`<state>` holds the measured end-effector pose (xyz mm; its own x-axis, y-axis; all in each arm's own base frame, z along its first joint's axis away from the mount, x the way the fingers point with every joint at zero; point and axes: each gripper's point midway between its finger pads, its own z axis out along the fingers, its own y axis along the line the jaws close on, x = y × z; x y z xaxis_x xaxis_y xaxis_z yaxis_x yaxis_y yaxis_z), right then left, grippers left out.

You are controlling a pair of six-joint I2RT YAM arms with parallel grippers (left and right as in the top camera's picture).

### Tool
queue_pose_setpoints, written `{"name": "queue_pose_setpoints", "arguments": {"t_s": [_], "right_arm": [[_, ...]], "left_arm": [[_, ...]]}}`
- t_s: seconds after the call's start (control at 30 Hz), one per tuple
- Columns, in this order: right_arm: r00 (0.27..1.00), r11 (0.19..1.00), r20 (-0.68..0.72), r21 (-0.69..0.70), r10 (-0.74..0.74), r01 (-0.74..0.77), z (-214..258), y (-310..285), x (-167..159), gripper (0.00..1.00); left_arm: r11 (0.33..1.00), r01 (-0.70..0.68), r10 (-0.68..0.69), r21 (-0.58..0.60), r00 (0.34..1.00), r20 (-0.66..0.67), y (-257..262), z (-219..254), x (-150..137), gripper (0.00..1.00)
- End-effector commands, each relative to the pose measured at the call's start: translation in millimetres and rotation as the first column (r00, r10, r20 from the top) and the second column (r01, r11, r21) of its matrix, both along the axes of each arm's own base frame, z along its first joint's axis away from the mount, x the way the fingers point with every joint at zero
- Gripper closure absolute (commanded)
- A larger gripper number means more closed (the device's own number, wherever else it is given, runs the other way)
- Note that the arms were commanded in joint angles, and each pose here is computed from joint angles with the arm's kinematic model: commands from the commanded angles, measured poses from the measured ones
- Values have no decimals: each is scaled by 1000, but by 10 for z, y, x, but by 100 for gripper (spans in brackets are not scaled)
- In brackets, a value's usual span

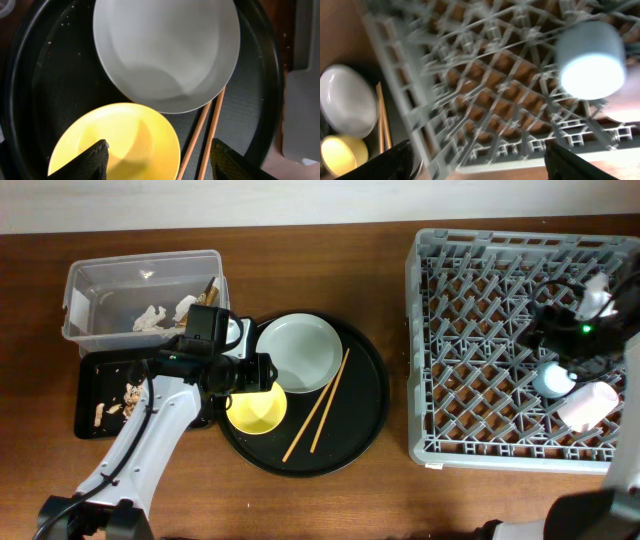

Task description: Sort waste into correct bins and load items into the dishwasher rack

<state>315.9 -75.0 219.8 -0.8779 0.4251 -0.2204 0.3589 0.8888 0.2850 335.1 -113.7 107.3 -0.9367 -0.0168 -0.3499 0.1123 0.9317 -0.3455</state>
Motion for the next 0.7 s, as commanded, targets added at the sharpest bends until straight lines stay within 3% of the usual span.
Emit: {"name": "queue_pose_setpoints", "arguments": {"t_s": [0.0, 0.13, 0.27, 0.47, 0.53, 0.67], "right_arm": [[988, 989, 29, 1, 150, -150, 114, 469, 35, 17], [942, 944, 71, -40, 329, -327, 133, 1035, 170, 17], [866, 882, 164, -75, 472, -466, 158, 1669, 391, 17], [804, 811, 111, -41, 584, -583, -201, 2439, 414, 16], [783, 784, 53, -11, 620, -620, -412, 2732, 315, 16], [751, 751, -15, 23, 661, -660, -733, 3157, 176, 16]], "left_arm": [[994, -31, 29, 109, 999, 15, 200, -4, -10, 36], [980, -55, 60, 192, 998, -20, 360, -41, -125, 35], [980, -57, 61, 193, 998, -15, 368, 0, -151, 34], [967, -71, 81, 243, 996, -32, 464, -29, -199, 34], [924, -205, 234, 322, 971, -56, 695, -67, -276, 31], [904, -292, 334, 312, 938, -90, 901, -87, -322, 28]]}}
